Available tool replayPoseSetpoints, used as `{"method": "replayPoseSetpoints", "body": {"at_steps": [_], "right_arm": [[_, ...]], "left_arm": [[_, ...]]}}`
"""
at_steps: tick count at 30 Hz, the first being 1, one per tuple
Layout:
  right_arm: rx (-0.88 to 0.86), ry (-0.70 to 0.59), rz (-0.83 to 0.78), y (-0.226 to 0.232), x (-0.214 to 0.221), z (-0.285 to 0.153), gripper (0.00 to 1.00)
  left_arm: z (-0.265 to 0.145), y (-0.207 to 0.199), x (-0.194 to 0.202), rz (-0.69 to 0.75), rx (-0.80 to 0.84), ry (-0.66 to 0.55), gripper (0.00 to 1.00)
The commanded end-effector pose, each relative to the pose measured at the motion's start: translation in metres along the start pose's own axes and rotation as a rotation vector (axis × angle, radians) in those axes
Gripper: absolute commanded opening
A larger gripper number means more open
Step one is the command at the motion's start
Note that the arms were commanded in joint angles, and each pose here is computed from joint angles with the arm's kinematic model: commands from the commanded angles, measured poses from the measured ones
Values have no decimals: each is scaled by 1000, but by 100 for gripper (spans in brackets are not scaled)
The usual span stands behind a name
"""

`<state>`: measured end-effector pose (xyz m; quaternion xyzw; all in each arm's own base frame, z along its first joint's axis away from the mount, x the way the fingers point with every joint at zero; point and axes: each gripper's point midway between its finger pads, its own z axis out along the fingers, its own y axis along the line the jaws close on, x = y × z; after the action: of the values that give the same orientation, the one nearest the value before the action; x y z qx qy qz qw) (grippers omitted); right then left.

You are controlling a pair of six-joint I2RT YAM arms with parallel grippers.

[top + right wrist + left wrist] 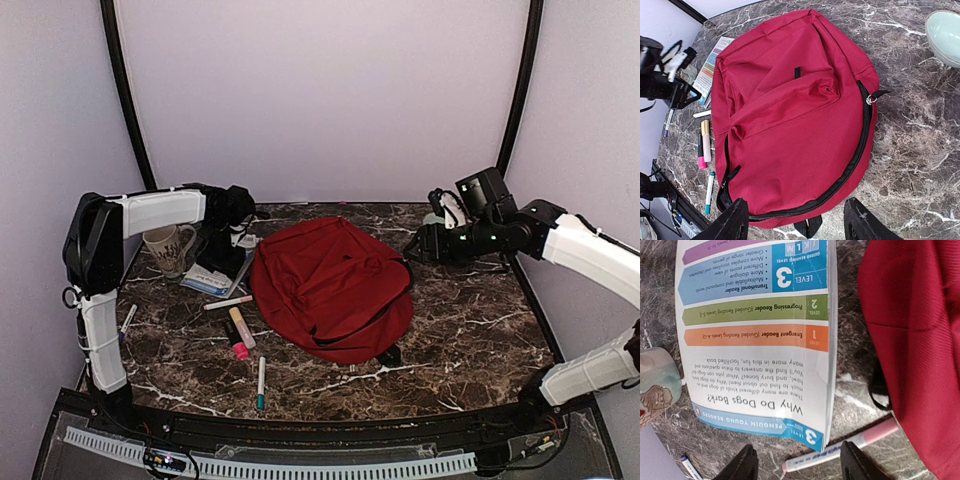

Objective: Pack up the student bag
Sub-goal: Pick up the book at the center of the board.

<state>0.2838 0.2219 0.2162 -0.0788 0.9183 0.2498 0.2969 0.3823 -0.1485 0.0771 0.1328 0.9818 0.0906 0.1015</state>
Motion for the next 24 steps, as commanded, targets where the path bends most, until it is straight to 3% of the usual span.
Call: {"method": "replayPoseSetpoints", "body": {"at_steps": [1,10,24], "right_arm": [[21,-54,13,-1,-12,-17,66],[77,-85,36,-13,-11,-27,66],[99,-93,81,-20,-4,-34,66]], "left_arm": [[14,4,-9,82,-61,15,56],[34,0,-6,125,-67,46,52],[34,25,-8,140,-223,23,21]]}}
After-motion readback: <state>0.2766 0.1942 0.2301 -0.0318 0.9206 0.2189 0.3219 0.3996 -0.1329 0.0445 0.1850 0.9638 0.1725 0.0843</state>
